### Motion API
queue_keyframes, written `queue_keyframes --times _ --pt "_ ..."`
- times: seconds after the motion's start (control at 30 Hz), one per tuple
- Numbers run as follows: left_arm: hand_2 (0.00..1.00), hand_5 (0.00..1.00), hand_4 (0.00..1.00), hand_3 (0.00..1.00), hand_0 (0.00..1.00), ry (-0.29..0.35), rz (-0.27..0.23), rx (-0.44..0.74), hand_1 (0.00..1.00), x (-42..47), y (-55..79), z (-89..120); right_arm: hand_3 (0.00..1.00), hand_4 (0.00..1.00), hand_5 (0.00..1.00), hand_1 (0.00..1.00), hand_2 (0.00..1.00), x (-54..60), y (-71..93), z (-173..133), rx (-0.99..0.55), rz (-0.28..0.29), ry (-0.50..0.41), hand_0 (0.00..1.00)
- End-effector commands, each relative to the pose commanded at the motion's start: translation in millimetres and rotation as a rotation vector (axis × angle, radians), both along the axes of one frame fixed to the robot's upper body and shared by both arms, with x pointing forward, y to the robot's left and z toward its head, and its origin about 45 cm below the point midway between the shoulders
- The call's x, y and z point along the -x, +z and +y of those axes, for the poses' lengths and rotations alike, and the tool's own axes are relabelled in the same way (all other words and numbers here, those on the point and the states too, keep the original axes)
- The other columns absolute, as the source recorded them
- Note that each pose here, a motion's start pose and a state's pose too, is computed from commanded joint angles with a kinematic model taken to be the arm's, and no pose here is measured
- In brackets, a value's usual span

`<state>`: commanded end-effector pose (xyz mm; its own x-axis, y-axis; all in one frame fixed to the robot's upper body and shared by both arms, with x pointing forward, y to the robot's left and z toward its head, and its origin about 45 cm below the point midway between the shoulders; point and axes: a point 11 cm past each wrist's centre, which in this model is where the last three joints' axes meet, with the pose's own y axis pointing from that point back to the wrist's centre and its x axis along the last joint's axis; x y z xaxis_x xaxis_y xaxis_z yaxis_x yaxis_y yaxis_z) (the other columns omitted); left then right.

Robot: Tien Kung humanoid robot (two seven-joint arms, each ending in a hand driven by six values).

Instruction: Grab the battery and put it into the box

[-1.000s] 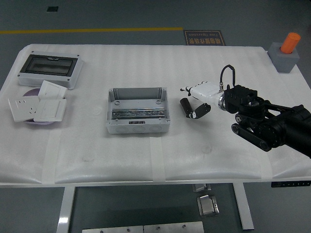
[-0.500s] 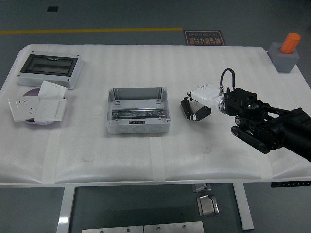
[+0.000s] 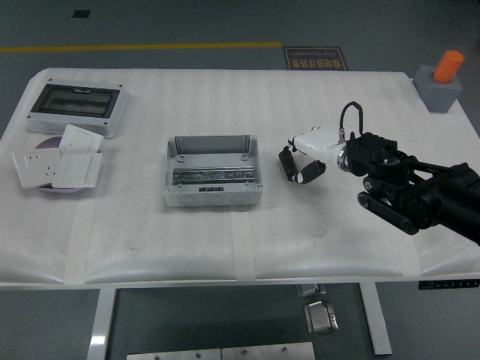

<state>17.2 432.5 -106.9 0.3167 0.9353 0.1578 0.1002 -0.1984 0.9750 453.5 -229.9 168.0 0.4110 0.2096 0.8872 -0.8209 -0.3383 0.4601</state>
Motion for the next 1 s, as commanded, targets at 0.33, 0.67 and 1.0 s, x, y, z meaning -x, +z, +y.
queue_keyframes --times 0.33,0.67,1.0 --pt "0.400 0.457 0.444 0.463 0.607 0.016 0.020 -0.009 0.635 8.0 -0.2 1 0.734 0.724 0.400 0.710 0.774 10.4 24.4 -3 -0.132 -0.151 -0.030 0.929" --pt "0.400 0.460 0.446 0.465 0.607 0.031 0.043 -0.011 0.635 17.3 -0.4 1 0.734 0.718 0.393 0.711 0.774 35.0 60.7 63 -0.479 -0.219 0.001 0.929" --pt "0.399 0.463 0.446 0.466 0.607 0.035 0.053 -0.015 0.634 19.7 0.8 4 0.736 0.717 0.399 0.711 0.776 46.8 50.5 85 -0.558 -0.151 0.011 0.924"
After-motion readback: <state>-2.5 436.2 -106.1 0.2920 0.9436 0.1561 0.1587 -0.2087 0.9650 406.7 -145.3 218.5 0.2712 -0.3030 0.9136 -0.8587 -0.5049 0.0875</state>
